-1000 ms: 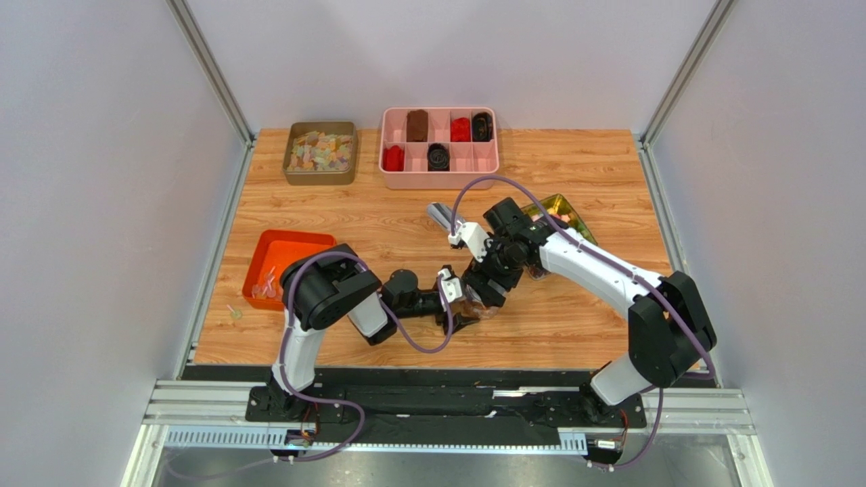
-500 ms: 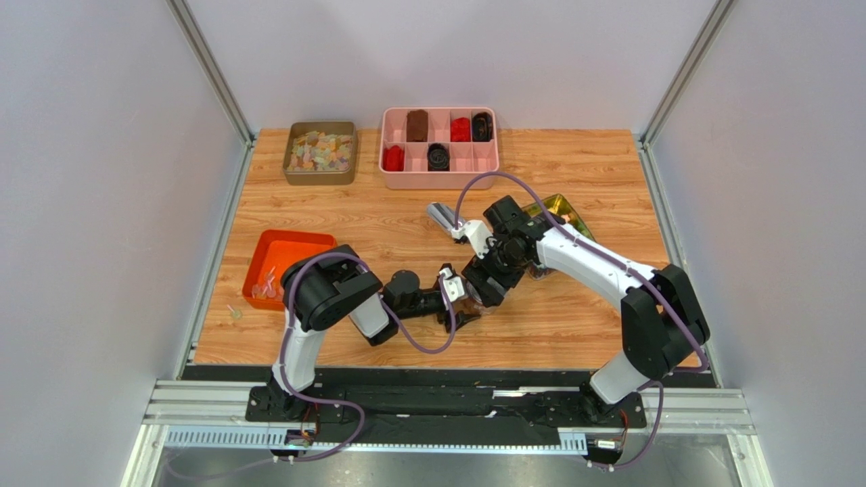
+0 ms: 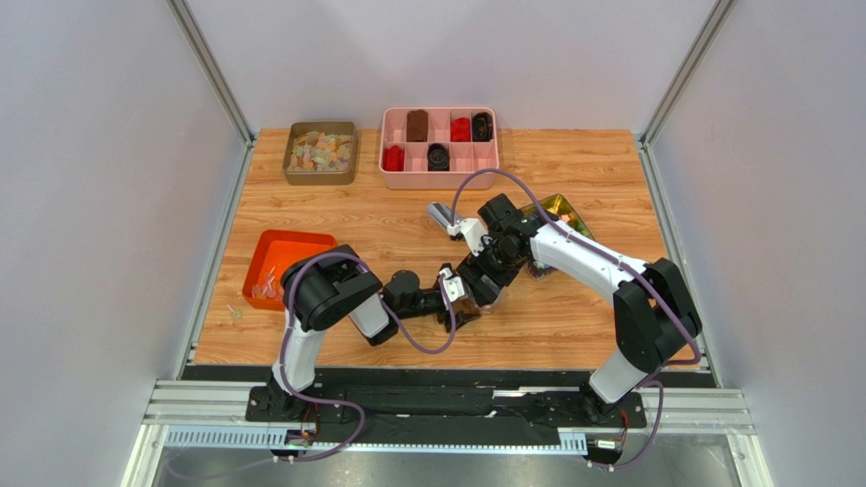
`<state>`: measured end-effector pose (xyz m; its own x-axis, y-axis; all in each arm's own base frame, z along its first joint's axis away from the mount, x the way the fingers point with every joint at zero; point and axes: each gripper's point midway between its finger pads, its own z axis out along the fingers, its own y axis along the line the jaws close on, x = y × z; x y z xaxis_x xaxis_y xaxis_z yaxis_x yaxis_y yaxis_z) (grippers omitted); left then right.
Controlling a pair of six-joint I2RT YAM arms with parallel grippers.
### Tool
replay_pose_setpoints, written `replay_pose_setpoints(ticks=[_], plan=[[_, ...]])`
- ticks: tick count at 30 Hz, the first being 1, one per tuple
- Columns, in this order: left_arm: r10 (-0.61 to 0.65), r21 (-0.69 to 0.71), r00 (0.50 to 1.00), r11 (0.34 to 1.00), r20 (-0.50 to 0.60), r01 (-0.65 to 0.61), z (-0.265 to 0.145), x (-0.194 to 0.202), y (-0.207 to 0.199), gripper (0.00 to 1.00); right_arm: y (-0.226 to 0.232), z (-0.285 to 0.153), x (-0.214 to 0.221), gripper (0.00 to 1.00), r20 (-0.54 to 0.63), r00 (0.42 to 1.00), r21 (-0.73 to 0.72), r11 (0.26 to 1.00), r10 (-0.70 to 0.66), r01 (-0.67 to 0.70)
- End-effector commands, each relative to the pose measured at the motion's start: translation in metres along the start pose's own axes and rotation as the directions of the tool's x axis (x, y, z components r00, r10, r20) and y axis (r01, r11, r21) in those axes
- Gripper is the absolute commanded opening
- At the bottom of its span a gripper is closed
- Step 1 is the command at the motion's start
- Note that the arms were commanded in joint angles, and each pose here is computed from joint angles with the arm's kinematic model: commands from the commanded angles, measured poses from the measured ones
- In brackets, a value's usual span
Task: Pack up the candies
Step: Close the bottle lid on the packing bottle.
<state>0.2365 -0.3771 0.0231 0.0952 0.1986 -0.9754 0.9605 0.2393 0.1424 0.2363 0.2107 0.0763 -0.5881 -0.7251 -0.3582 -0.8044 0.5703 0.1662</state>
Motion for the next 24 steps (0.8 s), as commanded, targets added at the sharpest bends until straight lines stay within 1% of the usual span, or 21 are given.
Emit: replay_pose_setpoints(ticks=[1,10,16,21,24], plan=[[0.135,-0.098,0.977,0.988,0.167,-0.12,0.005,-0.047,0.023,0.88,0.01,0.002,-0.003,0.53,0.006,1.0,-0.031,1.0,-0.005,0.006],[0.144,-0.125,0.977,0.984,0.159,-0.125,0.006,-0.046,0.029,0.88,0.02,-0.001,0.003,0.53,-0.013,1.0,-0.08,0.997,-0.012,0.011],[0.141,-0.13,0.977,0.984,0.159,-0.121,0.006,-0.047,0.03,0.88,0.02,-0.007,0.01,0.53,-0.004,1.0,-0.064,0.998,-0.029,0.029],[0.138,-0.127,0.978,0.985,0.159,-0.118,0.006,-0.046,0.029,0.88,0.017,0.002,0.012,0.53,-0.013,1.0,-0.047,0.999,-0.027,0.026],[0.138,-0.136,0.978,0.984,0.158,-0.117,0.006,-0.046,0.031,0.89,0.021,0.006,0.013,0.54,-0.027,0.998,-0.028,0.998,-0.061,0.06]])
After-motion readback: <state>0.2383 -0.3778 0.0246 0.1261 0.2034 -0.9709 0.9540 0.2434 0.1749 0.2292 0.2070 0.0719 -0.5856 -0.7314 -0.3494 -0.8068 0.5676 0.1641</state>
